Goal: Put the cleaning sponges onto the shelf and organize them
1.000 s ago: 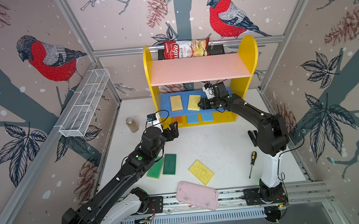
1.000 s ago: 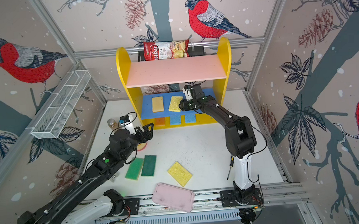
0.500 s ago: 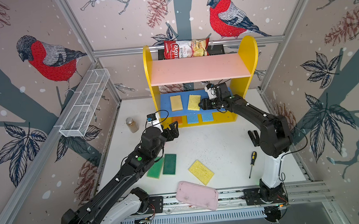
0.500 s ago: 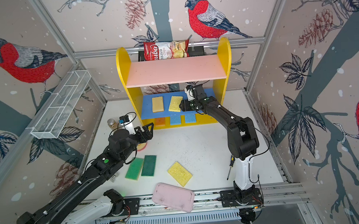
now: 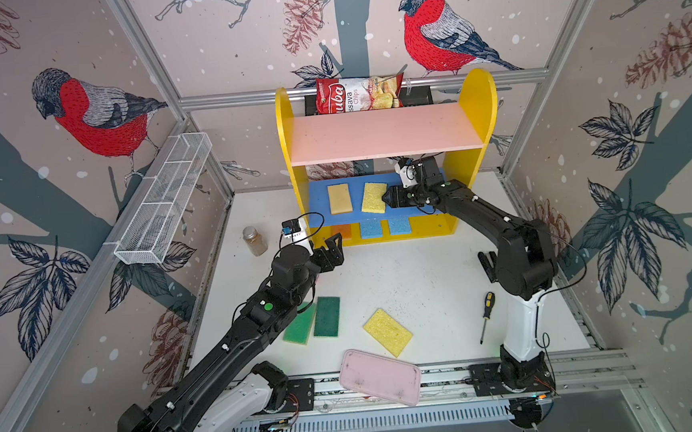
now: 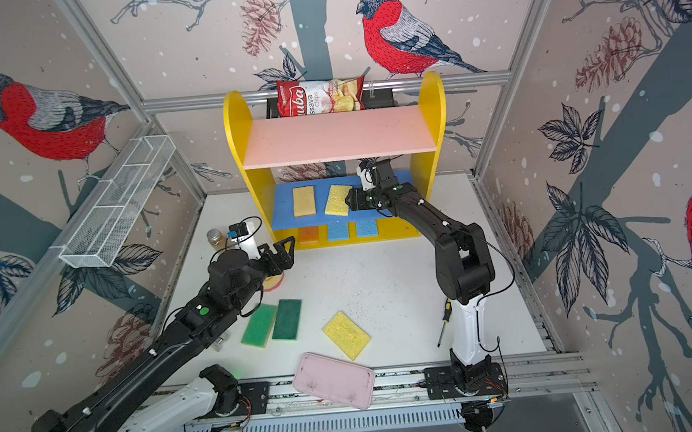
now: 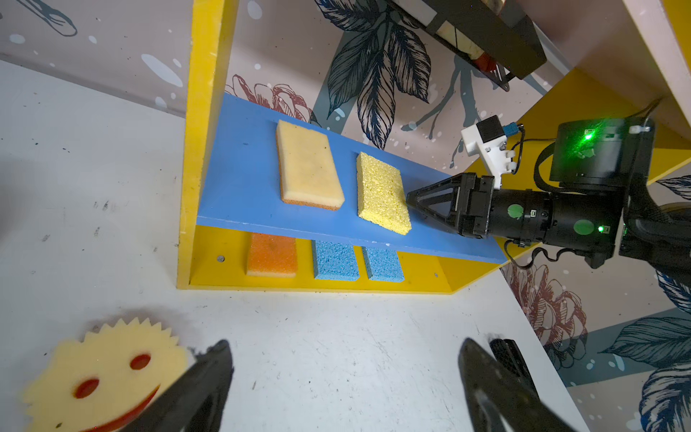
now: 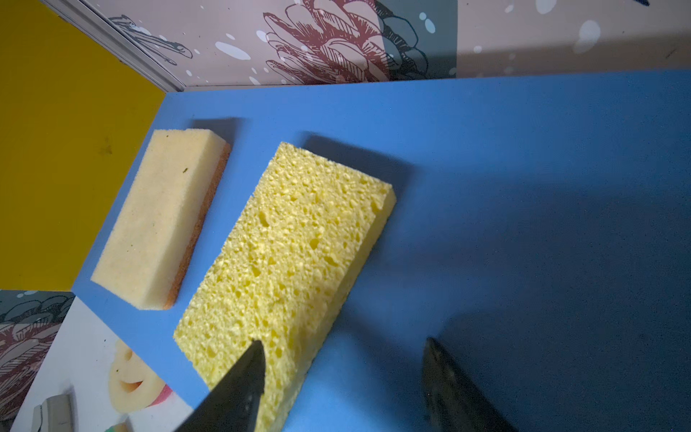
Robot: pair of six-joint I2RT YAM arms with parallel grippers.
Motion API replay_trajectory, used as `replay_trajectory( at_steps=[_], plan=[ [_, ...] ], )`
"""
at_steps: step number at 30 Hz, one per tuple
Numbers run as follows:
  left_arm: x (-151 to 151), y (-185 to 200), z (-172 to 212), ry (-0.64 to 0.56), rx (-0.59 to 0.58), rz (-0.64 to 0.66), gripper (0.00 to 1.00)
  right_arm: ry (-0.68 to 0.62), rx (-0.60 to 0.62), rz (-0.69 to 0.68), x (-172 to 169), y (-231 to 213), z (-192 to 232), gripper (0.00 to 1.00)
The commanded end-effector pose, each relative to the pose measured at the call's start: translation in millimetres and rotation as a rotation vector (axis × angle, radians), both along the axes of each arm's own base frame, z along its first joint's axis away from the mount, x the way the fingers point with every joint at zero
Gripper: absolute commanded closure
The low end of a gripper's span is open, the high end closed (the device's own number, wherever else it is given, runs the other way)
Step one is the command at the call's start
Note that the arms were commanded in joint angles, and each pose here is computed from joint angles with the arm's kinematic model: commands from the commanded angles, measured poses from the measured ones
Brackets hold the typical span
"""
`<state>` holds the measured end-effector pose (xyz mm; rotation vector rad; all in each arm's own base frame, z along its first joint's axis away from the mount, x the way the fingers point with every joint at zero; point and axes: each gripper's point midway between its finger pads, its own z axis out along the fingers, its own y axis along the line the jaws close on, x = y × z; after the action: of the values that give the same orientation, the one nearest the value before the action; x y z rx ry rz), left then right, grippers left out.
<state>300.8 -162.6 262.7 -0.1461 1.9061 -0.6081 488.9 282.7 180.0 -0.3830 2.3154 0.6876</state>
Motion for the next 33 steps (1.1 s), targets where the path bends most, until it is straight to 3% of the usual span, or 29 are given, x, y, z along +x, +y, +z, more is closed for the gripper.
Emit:
replay_trajectory(
  at_steps=[1,10,19,28,33],
  plan=[
    [3,0,10,-0.042,0.008,0.004,0.07,0.037,0.006,-0.017,2,0,-7,0.32],
    [6,4,11,-0.059,0.024,0.022,0.07,0.047,0.017,-0.01,18,16,-19,0.37],
    [9,4,11,-0.054,0.043,0.026,0.06,0.053,0.015,0.043,21,37,-28,0.66],
    [12,2,10,-0.052,0.048,0.022,0.07,0.054,0.025,0.08,20,44,-30,0.7],
    [13,2,10,-0.052,0.049,0.024,0.06,0.05,0.024,0.075,21,44,-28,0.65]
  ],
)
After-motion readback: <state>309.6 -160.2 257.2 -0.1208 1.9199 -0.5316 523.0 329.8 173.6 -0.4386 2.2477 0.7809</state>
